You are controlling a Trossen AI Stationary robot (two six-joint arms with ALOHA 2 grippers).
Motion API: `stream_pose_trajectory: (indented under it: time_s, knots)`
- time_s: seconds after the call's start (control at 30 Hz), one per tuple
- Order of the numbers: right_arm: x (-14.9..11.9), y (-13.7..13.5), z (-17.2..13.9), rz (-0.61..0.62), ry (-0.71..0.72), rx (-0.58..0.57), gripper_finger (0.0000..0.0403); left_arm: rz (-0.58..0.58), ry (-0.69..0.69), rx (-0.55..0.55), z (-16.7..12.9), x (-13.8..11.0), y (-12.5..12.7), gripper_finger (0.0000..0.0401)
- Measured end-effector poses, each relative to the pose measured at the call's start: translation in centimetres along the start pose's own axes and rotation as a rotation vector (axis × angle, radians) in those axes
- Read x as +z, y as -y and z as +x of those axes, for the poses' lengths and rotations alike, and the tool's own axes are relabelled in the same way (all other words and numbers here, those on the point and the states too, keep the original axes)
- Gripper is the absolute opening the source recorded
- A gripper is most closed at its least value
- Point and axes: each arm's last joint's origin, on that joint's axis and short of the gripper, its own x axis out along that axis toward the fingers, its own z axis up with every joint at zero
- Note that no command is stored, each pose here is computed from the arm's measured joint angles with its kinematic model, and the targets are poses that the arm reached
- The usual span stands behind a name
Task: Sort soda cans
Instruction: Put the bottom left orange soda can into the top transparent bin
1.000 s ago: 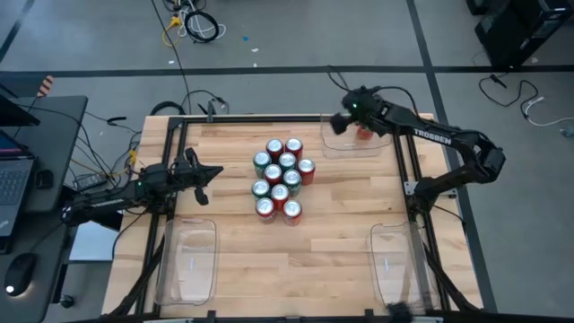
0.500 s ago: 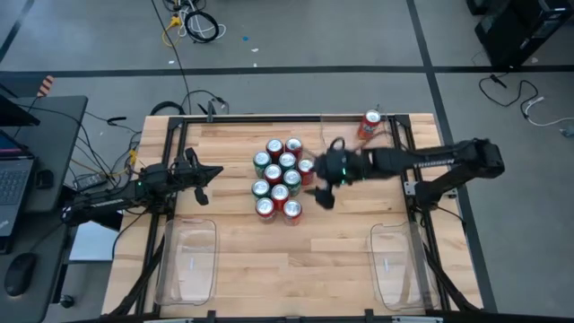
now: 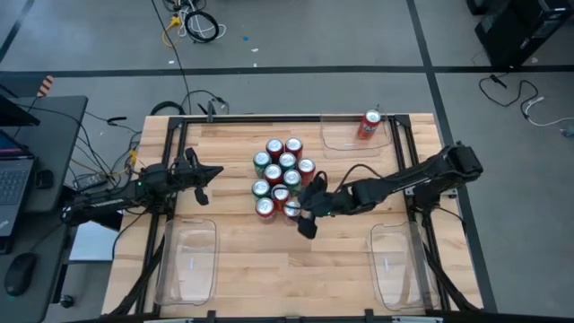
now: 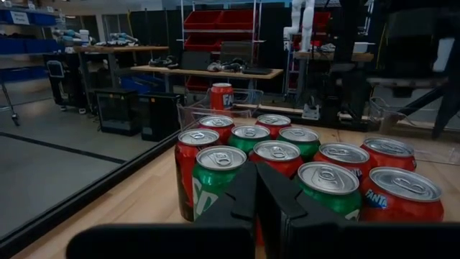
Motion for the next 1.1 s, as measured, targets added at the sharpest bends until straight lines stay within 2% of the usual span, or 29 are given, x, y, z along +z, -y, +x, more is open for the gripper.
stream_pose_trajectory:
  time_s: [0.17,0.4,0.57,0.73,0.93,1.1]
  knots:
    - [-0.3,0.1,0.6,-0.024,-0.001,-0.036,0.0392,-0.002,0.000,-0.001,0.0,0.0,0.0,0.0008]
    - [-1.6,-0.1,2.7,-0.069,-0.050,-0.061,0.0385,-0.003,-0.001,-0.002,0.0,0.0,0.0,0.0008]
    - [-1.5,-0.2,3.1,-0.065,-0.027,-0.050,0.0348,-0.003,0.000,-0.002,0.0,0.0,0.0,0.0008]
    - [-1.2,0.0,3.0,-0.042,-0.021,-0.045,0.0256,-0.004,-0.001,-0.002,0.0,0.0,0.0,0.0008]
    - [-1.0,0.2,2.5,-0.036,-0.041,-0.028,0.0250,-0.004,-0.002,-0.002,0.0,0.0,0.0,0.0008]
    - [-0.2,0.1,0.3,-0.017,-0.020,-0.003,0.0250,-0.004,-0.002,-0.002,0.0,0.0,0.0,0.0008]
